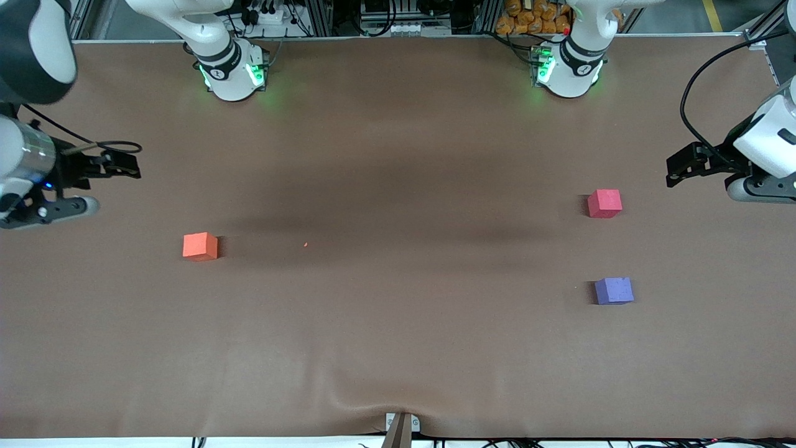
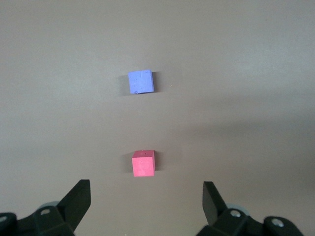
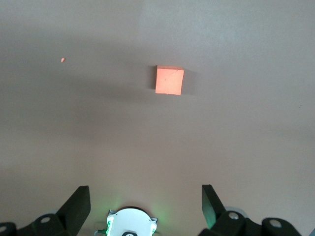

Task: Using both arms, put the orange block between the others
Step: 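Lower the right gripper over the orange cube and close on it, then lift the orange cube with the right gripper and carry it toward the table middle, then lower the orange cube and open the right gripper while the left gripper approaches, then withdraw the right gripper while the left gripper reaches the orange cube, then lower the left gripper onto the orange cube and close on it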

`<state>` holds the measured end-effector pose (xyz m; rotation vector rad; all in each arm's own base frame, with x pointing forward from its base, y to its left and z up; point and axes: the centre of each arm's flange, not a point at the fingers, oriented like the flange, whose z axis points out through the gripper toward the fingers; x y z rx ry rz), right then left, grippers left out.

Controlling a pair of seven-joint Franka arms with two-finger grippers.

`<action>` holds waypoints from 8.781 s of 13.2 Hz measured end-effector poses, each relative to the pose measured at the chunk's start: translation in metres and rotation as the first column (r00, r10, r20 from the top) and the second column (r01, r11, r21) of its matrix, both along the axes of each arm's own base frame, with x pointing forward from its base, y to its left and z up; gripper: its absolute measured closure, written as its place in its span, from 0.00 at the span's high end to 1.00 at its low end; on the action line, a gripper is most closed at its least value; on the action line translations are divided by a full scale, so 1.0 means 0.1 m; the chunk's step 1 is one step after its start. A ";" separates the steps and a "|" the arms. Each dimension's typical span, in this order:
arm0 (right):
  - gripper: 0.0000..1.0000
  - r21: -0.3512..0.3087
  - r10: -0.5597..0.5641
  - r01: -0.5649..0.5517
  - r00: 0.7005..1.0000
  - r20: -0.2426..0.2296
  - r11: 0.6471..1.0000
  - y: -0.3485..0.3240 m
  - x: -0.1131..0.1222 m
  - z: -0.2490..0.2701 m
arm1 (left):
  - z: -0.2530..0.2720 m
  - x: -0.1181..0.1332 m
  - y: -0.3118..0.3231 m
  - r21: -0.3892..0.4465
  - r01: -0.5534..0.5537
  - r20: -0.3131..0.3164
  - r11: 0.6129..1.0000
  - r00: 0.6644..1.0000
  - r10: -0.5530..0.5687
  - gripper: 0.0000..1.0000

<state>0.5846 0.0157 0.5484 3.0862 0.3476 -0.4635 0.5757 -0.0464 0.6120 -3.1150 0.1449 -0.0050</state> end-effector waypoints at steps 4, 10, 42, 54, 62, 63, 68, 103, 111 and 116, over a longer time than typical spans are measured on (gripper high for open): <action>1.00 0.008 -0.013 0.013 0.999 -0.031 1.000 -0.05 0.06 -0.18 | 0.00 0.00 0.01 0.000 -0.002 0.000 1.000 1.000 0.002 1.00; 1.00 0.010 0.008 -0.006 0.992 -0.125 1.000 0.10 0.22 -0.76 | 0.00 0.00 0.03 0.000 -0.005 0.000 1.000 1.000 0.005 1.00; 0.75 -0.025 -0.049 0.045 0.969 -0.243 0.999 -0.28 0.62 -3.71 | 0.00 0.01 0.07 0.000 -0.013 0.000 1.000 1.000 0.013 1.00; 0.55 0.071 -0.090 0.101 0.985 -0.148 0.992 1.35 0.65 -3.01 | 0.00 0.01 0.08 0.000 -0.015 0.000 1.000 1.000 0.015 1.00; 0.57 0.191 -0.087 0.123 0.978 -0.187 0.974 3.04 0.10 -3.11 | 0.00 0.01 0.12 0.000 -0.020 0.000 1.000 1.000 0.020 1.00; 0.57 0.191 -0.072 0.108 0.980 -0.185 0.976 3.15 0.05 -3.15 | 0.00 0.01 0.12 0.000 -0.022 0.000 1.000 1.000 0.022 1.00; 0.57 0.133 -0.114 0.139 0.976 -0.184 0.981 3.66 -0.25 -3.34 | 0.00 0.01 0.13 0.000 -0.022 -0.001 1.000 1.000 0.022 1.00; 1.00 -0.002 -0.228 0.233 0.955 0.189 0.972 -0.68 -0.05 0.62 | -3.51 -0.79 -5.14 -0.180 -0.225 -0.007 0.958 0.974 0.227 1.00; 1.00 -0.007 -0.202 0.207 0.963 0.176 0.978 -0.54 -0.05 0.59 | -3.86 -1.24 -5.57 -0.201 -0.133 0.055 0.971 0.988 0.147 1.00; 1.00 -0.011 -0.196 0.201 0.966 0.171 0.980 -0.51 -0.04 0.55 | -4.09 -1.32 -5.61 -0.167 -0.140 0.078 0.976 0.985 0.154 1.00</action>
